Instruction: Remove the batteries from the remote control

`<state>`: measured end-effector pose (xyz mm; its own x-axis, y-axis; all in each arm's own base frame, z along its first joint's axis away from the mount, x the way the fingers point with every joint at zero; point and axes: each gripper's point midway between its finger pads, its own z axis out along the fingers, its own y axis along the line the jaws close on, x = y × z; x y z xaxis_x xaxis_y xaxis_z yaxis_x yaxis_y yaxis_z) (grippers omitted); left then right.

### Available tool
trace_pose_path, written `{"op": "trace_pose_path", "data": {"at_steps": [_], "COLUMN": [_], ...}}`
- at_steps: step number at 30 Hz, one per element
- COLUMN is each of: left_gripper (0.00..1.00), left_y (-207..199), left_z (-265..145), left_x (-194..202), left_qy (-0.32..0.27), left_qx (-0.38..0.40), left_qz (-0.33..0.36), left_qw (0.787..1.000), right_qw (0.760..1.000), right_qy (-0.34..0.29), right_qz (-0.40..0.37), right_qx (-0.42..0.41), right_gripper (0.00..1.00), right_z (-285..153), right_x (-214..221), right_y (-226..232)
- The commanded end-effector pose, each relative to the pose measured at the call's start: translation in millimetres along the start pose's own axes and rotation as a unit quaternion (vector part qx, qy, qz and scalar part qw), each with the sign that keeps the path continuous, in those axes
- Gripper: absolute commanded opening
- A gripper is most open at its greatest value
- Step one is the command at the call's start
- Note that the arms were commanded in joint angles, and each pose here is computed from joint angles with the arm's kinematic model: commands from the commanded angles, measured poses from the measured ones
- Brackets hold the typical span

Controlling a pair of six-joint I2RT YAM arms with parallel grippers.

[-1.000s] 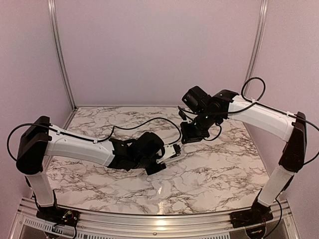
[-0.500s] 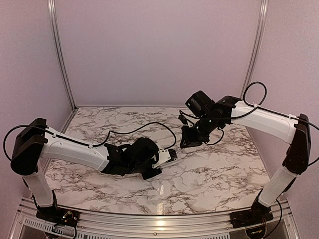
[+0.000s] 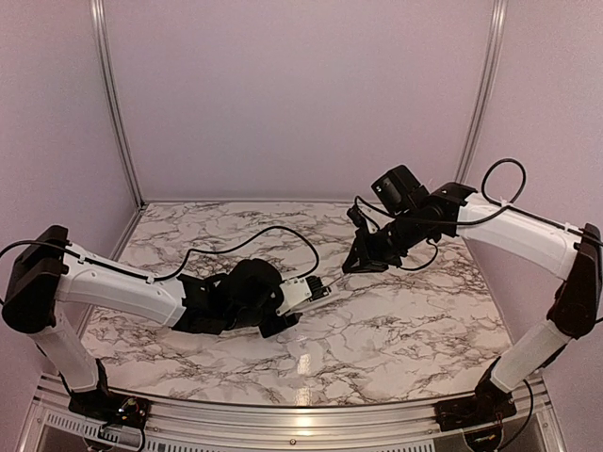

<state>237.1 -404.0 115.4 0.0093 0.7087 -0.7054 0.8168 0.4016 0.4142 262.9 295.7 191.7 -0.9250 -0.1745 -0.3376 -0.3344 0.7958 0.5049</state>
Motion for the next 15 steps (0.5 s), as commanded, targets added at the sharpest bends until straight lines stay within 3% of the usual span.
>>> {"op": "trace_pose_path", "data": {"at_steps": [1,15], "left_gripper": [0.0,0.0], "left_y": [22.8,22.9], "left_z": [-21.8,-27.1], "left_x": [-49.4,-51.8], "left_qy": [-0.096,-0.108], "left_qx": [-0.029,-0.026], "left_qz": [-0.035,-0.04], "left_qw": [0.994,0.993], "right_qw": [0.999,0.998], "right_qy": [0.011,0.011], "right_qz": [0.009,0.012], "right_qx": [-0.044,-0.068], "right_gripper": [0.0,0.0], "right_z": [-1.0,2.6], "right_x": [7.3,13.2], "right_y": [13.8,16.5]}}
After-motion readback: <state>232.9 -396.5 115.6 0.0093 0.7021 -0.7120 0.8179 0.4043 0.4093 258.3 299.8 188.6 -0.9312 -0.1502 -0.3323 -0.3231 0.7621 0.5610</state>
